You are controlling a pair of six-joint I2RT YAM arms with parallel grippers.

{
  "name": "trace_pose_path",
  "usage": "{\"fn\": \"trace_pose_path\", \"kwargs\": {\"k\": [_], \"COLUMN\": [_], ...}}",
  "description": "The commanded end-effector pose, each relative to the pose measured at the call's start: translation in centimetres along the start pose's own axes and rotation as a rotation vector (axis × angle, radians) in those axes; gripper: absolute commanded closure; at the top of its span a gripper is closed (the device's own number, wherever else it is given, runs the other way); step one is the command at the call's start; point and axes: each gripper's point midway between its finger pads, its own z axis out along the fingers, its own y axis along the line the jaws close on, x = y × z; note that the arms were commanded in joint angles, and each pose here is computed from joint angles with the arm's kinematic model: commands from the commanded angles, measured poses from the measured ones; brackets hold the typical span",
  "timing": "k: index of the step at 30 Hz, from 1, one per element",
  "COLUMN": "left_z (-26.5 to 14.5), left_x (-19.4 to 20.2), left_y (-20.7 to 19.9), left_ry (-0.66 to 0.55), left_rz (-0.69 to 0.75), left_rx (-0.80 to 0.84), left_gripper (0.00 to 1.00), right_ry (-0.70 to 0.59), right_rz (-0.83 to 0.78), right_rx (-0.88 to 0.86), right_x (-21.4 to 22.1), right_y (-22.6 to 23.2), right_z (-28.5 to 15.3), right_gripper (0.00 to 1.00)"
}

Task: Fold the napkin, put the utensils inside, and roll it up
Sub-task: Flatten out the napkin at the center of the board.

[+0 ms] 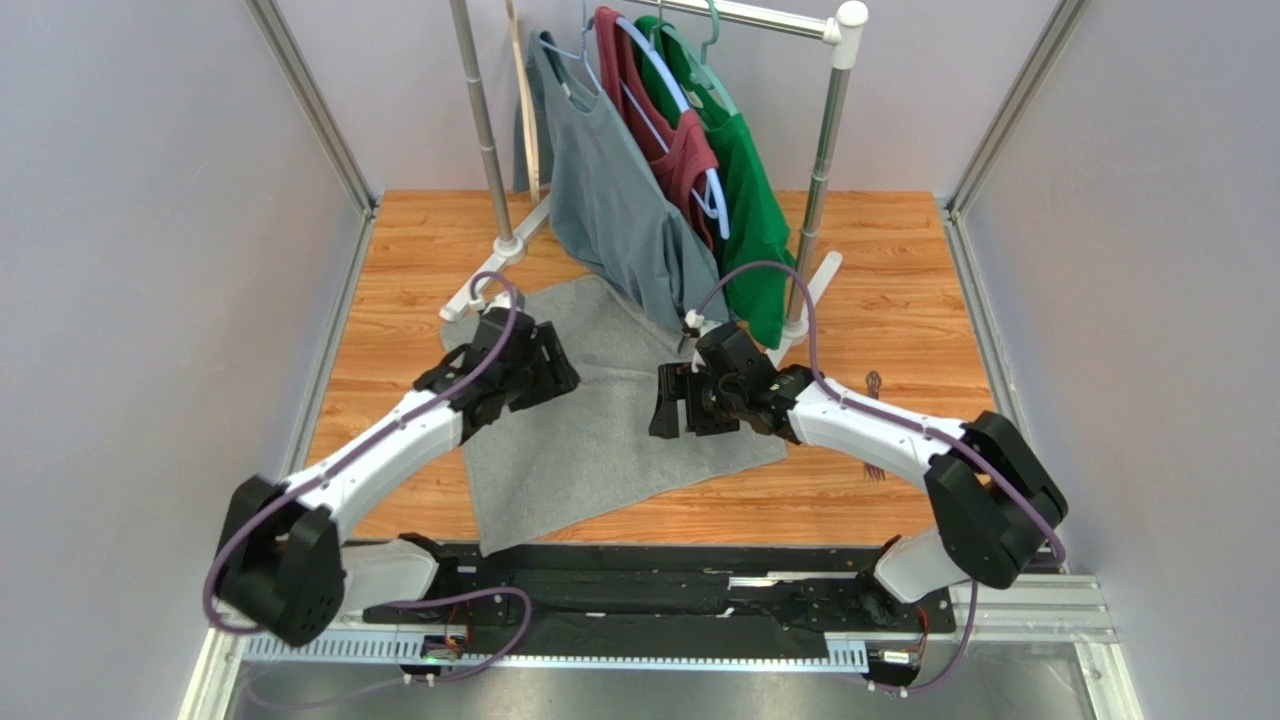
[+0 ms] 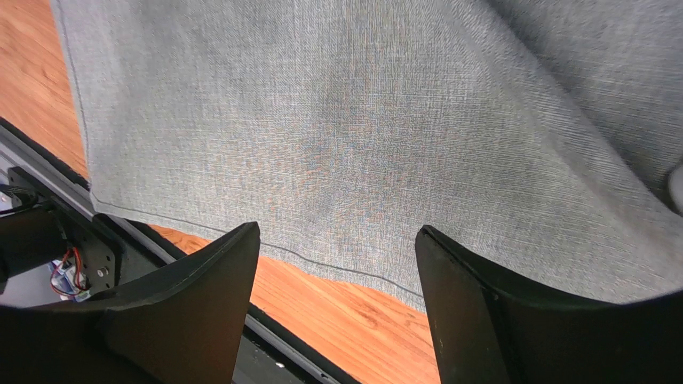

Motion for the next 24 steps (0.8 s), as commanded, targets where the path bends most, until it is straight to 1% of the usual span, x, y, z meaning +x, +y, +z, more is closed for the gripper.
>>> {"fn": "trace_pose_path", "kwargs": {"k": [1,2,3,5,7,12,16,21,22,24], "left_z": [3.4,4.9,5.5,6.4,6.5,5.0,4.1,2.2,1.8,0.9], "left_x": [-1.2,0.0,0.7,2.2,3.4,4.5,7.0,7.8,8.6,8.1], "left_y": [-4.9,-4.4,-4.3,-3.4,-2.3,-0.2,2.8,5.5,6.5,6.4], "left_ry": [-0.036,-0.004,0.015,0.051,0.063,0.053,0.105,0.061,0.072,0.040], "left_rz": [-0.006,-0.013,-0.027,-0.034,-0.041,-0.066,-0.075,-0.122,-0.122,-0.144], "left_rx": [0.157,0.139,0.136,0.118,0.104,0.067,-0.014,-0.080,-0.105,-0.086], "left_gripper": [0.30,0.30,0.30,0.30,0.30,0.30,0.30,0.29,0.29,0.29], "right_ry": [-0.102,-0.100,-0.094,-0.085,-0.084,-0.086,-0.105,-0.128,-0.133,-0.135], "right_rz": [-0.016,-0.017,-0.018,-0.014,-0.008,0.000,0.011,-0.006,-0.013,-0.030], "right_rx": [0.043,0.048,0.053,0.058,0.057,0.047,0.020,-0.001,-0.003,-0.016], "right_x": [-2.9,-2.9,-2.9,-2.8,-2.7,-2.2,-2.3,-2.8,-2.8,-2.7], "right_y": [0.2,0.1,0.1,-0.1,-0.1,-0.3,0.0,1.4,1.6,2.5], "right_z": [-1.7,-1.6,-1.3,-1.0,-0.8,-0.3,0.5,1.2,1.4,1.9], "right_gripper": [0.24,0.24,0.24,0.24,0.24,0.24,0.24,0.24,0.24,0.24]}}
